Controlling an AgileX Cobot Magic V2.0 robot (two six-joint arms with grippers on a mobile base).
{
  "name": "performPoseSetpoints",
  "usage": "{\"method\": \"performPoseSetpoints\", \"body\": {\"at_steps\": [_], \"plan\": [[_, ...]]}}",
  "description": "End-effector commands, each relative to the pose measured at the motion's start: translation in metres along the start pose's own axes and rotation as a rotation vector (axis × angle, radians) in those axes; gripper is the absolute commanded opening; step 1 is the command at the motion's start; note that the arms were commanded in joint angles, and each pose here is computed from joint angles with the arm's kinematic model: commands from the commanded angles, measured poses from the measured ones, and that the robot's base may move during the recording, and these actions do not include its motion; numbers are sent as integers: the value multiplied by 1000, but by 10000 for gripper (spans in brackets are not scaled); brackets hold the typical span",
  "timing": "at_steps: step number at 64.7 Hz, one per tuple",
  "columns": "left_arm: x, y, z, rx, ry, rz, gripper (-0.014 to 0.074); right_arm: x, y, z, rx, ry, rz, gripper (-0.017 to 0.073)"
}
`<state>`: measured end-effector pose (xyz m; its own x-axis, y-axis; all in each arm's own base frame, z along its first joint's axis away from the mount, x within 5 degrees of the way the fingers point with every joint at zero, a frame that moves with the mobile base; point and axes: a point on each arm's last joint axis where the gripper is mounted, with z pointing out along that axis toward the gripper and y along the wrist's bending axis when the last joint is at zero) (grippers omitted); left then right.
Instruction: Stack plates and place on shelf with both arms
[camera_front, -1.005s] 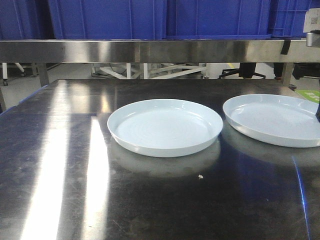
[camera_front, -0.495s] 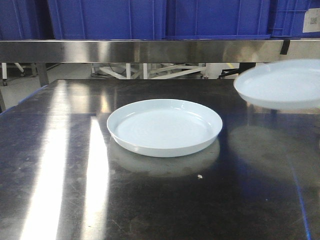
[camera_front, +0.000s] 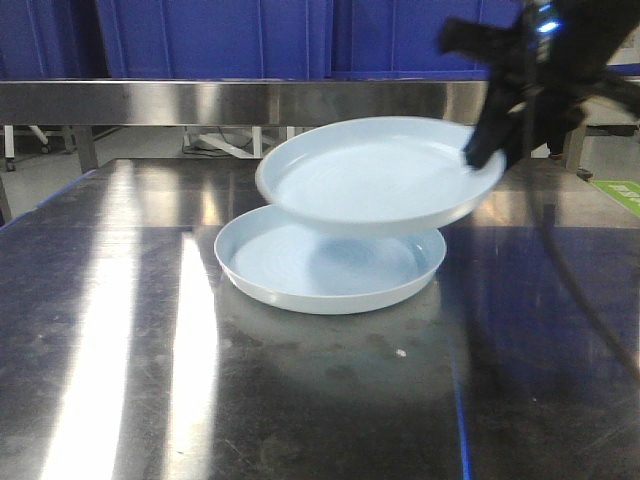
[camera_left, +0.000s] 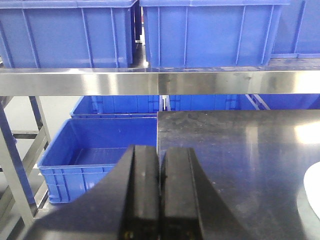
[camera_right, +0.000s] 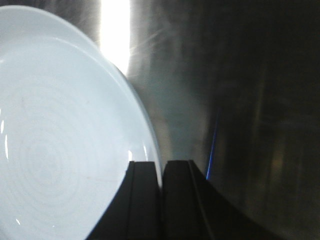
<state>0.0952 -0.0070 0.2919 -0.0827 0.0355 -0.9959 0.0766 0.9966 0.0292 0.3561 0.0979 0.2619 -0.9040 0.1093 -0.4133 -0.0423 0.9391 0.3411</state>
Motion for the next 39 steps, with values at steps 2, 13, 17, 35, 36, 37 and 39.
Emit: {"method": "performPoseSetpoints", "body": {"at_steps": [2, 13, 17, 35, 36, 37, 39], "plan": [[-18, 2, -1, -17, -109, -11, 82, -11, 18, -8, -52, -126, -21, 56], [-18, 2, -1, -17, -109, -11, 82, -10, 23, 11, -63, -124, -14, 58], [-18, 2, -1, -17, -109, -11, 82, -10, 22, 15, -60, -115, -13, 58], [-18, 2, -1, -17, -109, -11, 82, -8, 20, 19, -37, -86, -34, 115], [-18, 2, -1, -17, -109, -11, 82, -8, 19, 19, -36, -85, -36, 130], [-18, 2, -1, -17, -109, -11, 82, -7, 19, 19, -33, -83, -39, 145], [-18, 2, -1, -17, -109, -11, 82, -7, 19, 19, -26, -77, -47, 189]]}}
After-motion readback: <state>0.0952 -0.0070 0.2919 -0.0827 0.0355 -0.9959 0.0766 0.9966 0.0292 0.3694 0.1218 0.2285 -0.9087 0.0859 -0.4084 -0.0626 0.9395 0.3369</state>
